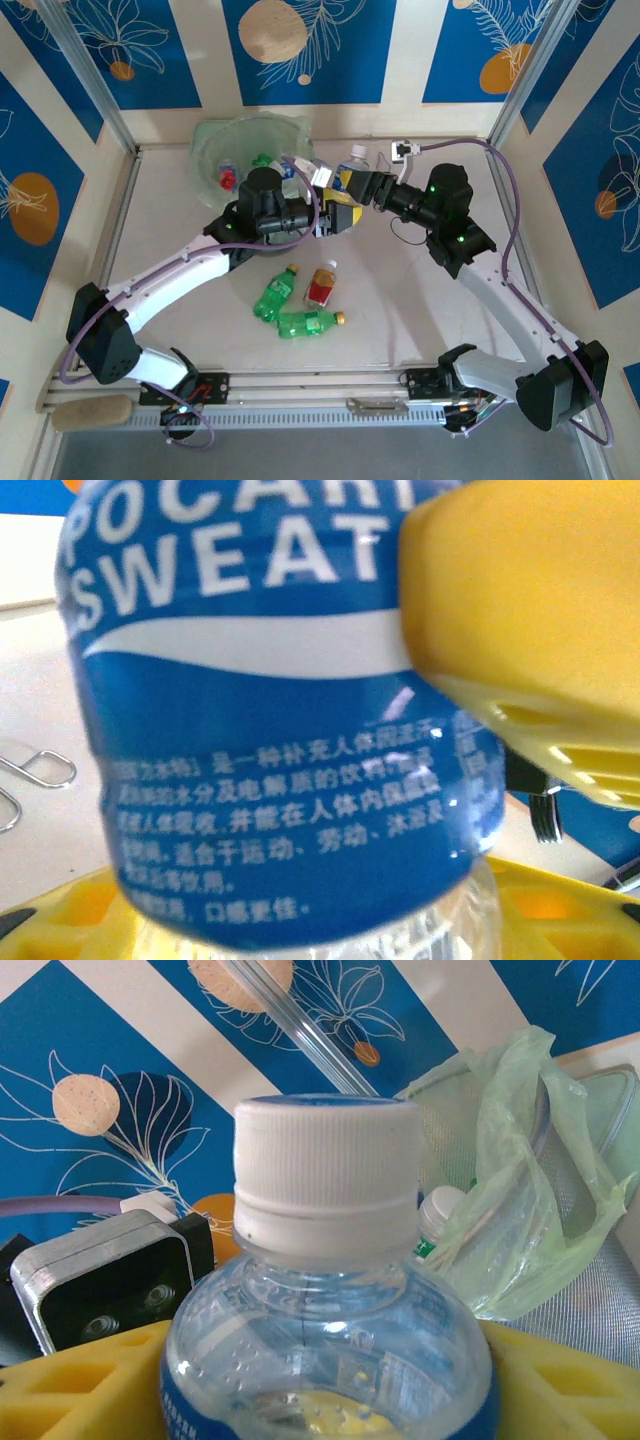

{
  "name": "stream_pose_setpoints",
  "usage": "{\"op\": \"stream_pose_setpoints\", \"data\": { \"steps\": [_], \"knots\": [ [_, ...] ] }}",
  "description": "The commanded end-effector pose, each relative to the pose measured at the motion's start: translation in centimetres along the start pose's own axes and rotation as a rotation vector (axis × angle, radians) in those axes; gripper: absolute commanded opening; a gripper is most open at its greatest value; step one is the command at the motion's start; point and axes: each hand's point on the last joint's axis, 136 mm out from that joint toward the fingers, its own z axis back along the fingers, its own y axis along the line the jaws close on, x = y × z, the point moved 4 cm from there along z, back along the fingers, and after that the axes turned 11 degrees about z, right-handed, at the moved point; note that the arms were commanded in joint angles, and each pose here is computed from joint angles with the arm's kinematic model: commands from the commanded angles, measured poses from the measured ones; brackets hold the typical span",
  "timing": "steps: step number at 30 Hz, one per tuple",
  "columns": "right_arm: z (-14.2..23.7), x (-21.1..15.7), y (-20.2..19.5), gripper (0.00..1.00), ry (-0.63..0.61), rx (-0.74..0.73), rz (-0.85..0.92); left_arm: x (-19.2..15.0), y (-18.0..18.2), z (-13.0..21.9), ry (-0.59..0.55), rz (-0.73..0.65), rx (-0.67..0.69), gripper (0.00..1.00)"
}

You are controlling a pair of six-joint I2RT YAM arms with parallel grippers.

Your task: Put the plastic bottles in the bin

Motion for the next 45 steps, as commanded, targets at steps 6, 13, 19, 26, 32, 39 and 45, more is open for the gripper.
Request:
{"op": "stream_pose_setpoints", "data": {
  "steps": [6,13,19,26,32,39,45],
  "knots": [
    [2.1,0.9,-0.4,0.78,-0.055,-0.046,-0.021,2.7,1.1,2.1,-0.100,-0.045,0.102,0.53],
    [3.8,0.6,-2.3,0.81,-0.092,-0.135,-0.049,6.4,0.2,4.9,-0.185,-0.126,0.147,0.53],
    [3.1,-0.7,-4.1,0.82,-0.053,-0.164,-0.107,9.5,0.0,8.6,-0.288,-0.189,0.249,0.53],
    [2.0,-1.6,-5.3,0.83,-0.006,-0.166,-0.156,11.0,3.5,13.7,-0.383,-0.179,0.486,0.53],
    [1.6,-1.9,-5.7,0.83,0.007,-0.167,-0.175,10.9,7.8,16.6,-0.366,-0.163,0.718,0.53],
    [1.4,-1.9,-5.9,0.83,0.012,-0.168,-0.185,10.2,12.2,16.7,-0.230,-0.098,0.877,0.55],
    [1.1,-2.1,-6.1,0.83,0.020,-0.167,-0.192,9.4,14.5,15.7,-0.101,-0.060,0.935,0.55]
  ]
}}
